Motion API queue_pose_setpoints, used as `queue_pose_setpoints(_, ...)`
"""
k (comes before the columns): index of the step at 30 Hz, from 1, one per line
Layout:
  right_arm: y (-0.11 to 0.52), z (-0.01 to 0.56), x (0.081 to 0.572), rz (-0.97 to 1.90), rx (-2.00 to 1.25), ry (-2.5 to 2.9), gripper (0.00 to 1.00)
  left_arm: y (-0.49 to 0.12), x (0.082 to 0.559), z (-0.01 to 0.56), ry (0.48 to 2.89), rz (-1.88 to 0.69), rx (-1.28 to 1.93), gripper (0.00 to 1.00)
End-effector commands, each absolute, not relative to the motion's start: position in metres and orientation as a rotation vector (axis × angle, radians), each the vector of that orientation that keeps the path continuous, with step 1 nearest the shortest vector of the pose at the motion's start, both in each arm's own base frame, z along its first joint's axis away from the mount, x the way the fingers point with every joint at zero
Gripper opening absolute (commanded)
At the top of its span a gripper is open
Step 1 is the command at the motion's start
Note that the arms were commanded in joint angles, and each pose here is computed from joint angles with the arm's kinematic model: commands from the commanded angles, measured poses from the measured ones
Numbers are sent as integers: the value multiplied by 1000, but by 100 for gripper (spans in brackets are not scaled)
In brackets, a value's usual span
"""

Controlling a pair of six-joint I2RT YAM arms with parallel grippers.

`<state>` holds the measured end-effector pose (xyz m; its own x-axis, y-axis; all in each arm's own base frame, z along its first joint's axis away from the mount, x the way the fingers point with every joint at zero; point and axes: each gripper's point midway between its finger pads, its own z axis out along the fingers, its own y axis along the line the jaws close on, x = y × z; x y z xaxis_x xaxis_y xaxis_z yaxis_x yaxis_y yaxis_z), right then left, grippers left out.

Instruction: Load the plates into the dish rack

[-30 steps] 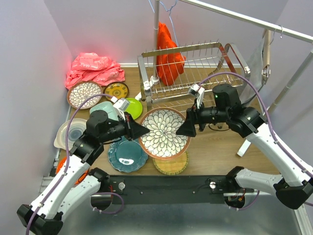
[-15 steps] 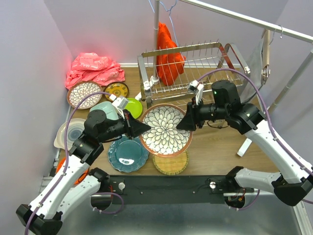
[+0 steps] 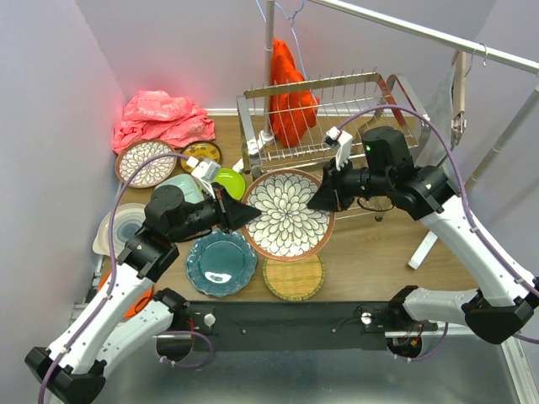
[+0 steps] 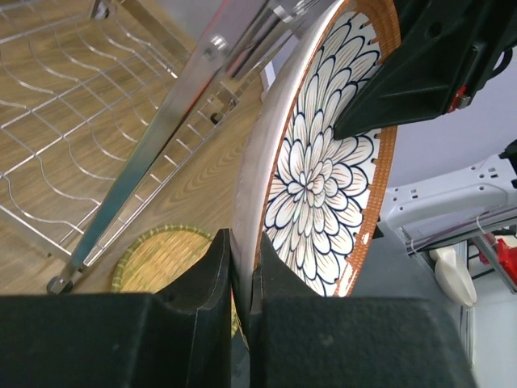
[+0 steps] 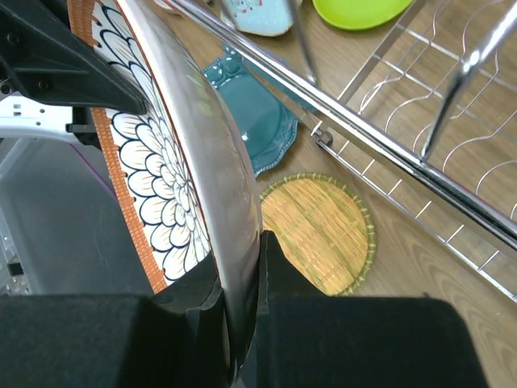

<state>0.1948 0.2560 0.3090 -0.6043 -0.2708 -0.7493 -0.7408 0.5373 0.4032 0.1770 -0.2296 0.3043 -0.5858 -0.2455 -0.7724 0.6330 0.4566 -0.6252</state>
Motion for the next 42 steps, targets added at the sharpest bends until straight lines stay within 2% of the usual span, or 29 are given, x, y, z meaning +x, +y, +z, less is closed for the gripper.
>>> queue_pose_setpoints(1, 253, 348, 172, 1028, -984, 1977, 0, -230, 160, 385, 1543, -1336, 421, 0)
queue_pose_setpoints(3, 252, 356, 169, 1033, -1005, 1943, 1, -231, 157, 389, 1534, -1345, 434, 0)
queue_pose_setpoints(4, 251, 358, 167, 1031, -1021, 1923, 1, -231, 156, 391, 1529, -1350, 442, 9)
queue_pose_setpoints(6, 251, 365, 162, 1046, -1036, 1895, 1, -234, 151, 392, 1522, -1370, 472, 19)
queue_pose_setpoints(7, 249, 368, 159, 1052, -1039, 1880, 1, -234, 149, 394, 1520, -1381, 476, 29)
queue_pose_setpoints(9, 248, 375, 156, 1046, -1077, 1826, 1, -237, 146, 396, 1509, -1403, 500, 36)
queue_pose_setpoints(10, 247, 379, 155, 1041, -1085, 1805, 1, -237, 144, 399, 1504, -1413, 505, 44)
queue_pose_setpoints(16, 243, 404, 147, 1030, -1104, 1708, 1, -241, 136, 418, 1447, -1442, 586, 62)
queue_pose_setpoints(24, 221, 458, 157, 801, -1107, 1516, 0, -222, 135, 496, 1259, -1272, 598, 70)
queue_pose_setpoints(26, 216, 466, 159, 761, -1108, 1499, 0, -208, 137, 523, 1202, -1180, 561, 77)
queue_pose_setpoints(29, 210, 479, 160, 732, -1089, 1472, 0, -194, 143, 545, 1182, -1072, 515, 80)
queue_pose_setpoints(36, 200, 525, 191, 594, -962, 1414, 0, -178, 160, 558, 1189, -927, 453, 81)
queue_pose_setpoints(42, 197, 576, 213, 529, -844, 1331, 0, -173, 166, 549, 1166, -906, 406, 81)
